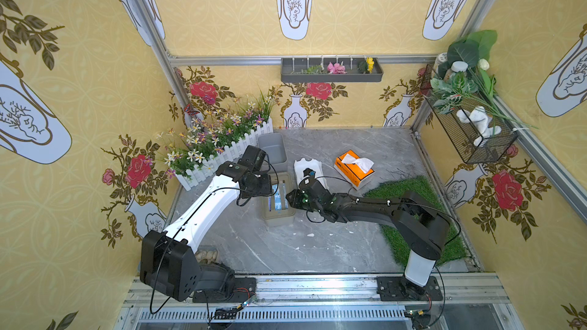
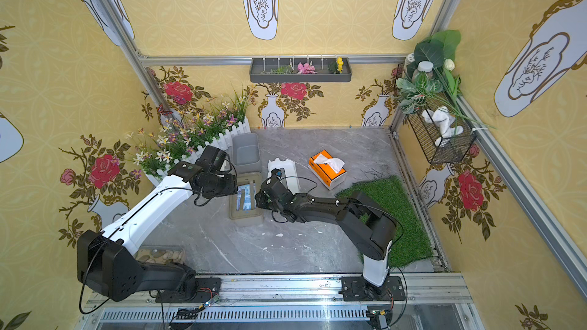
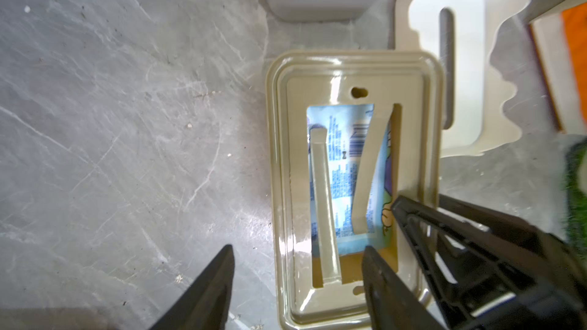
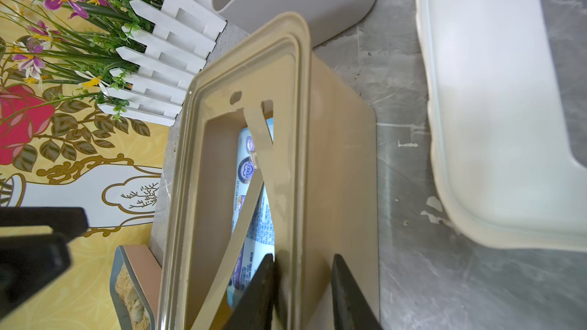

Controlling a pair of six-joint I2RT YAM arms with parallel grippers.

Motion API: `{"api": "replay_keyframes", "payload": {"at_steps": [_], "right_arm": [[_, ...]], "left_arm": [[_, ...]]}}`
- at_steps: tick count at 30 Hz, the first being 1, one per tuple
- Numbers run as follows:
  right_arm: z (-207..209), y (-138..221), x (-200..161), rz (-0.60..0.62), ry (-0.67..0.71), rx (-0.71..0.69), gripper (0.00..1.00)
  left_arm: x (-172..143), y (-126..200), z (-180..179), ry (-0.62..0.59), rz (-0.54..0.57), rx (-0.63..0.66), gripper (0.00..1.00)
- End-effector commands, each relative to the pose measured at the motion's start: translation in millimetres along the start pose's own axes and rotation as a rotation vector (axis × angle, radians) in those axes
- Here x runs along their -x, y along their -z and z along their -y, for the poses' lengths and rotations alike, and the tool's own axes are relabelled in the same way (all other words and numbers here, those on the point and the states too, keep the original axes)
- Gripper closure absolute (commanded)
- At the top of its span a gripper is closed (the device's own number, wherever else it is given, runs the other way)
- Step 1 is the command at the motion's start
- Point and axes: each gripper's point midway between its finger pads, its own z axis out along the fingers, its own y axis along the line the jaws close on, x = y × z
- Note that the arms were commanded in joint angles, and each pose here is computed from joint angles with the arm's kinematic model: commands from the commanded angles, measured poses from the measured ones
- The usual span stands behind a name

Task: Put the tissue paper into the tissue box
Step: Place the paper towel in the tissue box.

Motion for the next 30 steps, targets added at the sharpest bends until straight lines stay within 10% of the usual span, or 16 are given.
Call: {"api": "replay_keyframes", "payload": {"at_steps": [1,10,30], "right_arm": [[75,11,-55,-0.221,0.038,-0.293,0.69],[70,12,-52,-0.216,0.041,-0.287,0.68],[39,20,-26,-0.165,0.131,-0.16,0.58]], "left_arm": [[23,3,20,0.033,0.061,-0.159,0.38],[2,-44,51,0.163,-0.093,-0.45,0.55],[-50,-94,22,0.215,-0.217,-0.338,0.72]]}}
